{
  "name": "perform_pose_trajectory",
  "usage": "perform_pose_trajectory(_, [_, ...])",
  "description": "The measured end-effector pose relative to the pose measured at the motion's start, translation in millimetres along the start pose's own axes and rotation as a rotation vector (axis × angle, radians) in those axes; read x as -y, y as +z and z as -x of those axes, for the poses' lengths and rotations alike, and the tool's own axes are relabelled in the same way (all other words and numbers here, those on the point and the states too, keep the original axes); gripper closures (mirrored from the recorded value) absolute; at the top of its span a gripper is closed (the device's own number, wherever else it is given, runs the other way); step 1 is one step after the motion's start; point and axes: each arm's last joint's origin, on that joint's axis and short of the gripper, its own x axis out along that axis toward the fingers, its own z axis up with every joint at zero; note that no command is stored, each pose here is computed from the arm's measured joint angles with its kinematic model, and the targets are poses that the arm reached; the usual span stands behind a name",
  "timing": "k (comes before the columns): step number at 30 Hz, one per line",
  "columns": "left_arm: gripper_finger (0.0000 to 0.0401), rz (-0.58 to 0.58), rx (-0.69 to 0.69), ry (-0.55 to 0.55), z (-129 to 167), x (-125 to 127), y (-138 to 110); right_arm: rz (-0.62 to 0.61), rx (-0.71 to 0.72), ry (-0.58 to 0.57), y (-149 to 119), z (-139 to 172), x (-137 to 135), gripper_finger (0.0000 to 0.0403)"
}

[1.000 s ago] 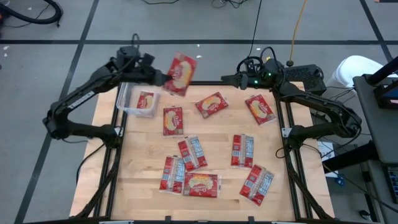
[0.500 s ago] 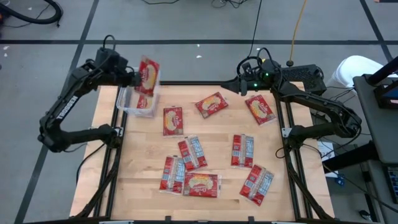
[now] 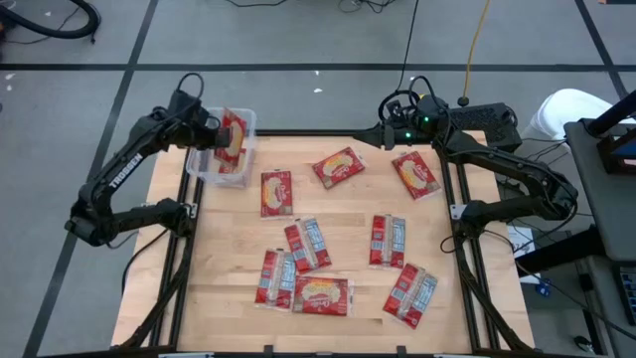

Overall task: Sort popcorn bags into baskets
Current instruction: Put the red popcorn bag into the transparent container

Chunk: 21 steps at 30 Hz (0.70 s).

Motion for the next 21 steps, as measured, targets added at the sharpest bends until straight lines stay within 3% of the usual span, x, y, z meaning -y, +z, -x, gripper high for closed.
perform_pose_trajectory(12, [0.0363, -0.019, 0.009, 0.031, -25.9, -8.6, -10.8, -0.027, 0.162, -0.027, 6.9, -1.2, -6.4, 0.0206])
perform_pose_trajectory(21, [0.0259, -0.025, -0.023, 0.089, -35.5, -6.0, -13.6, -0.016, 0.181, -0.041, -9.2, -15.0, -21.3, 0.0206])
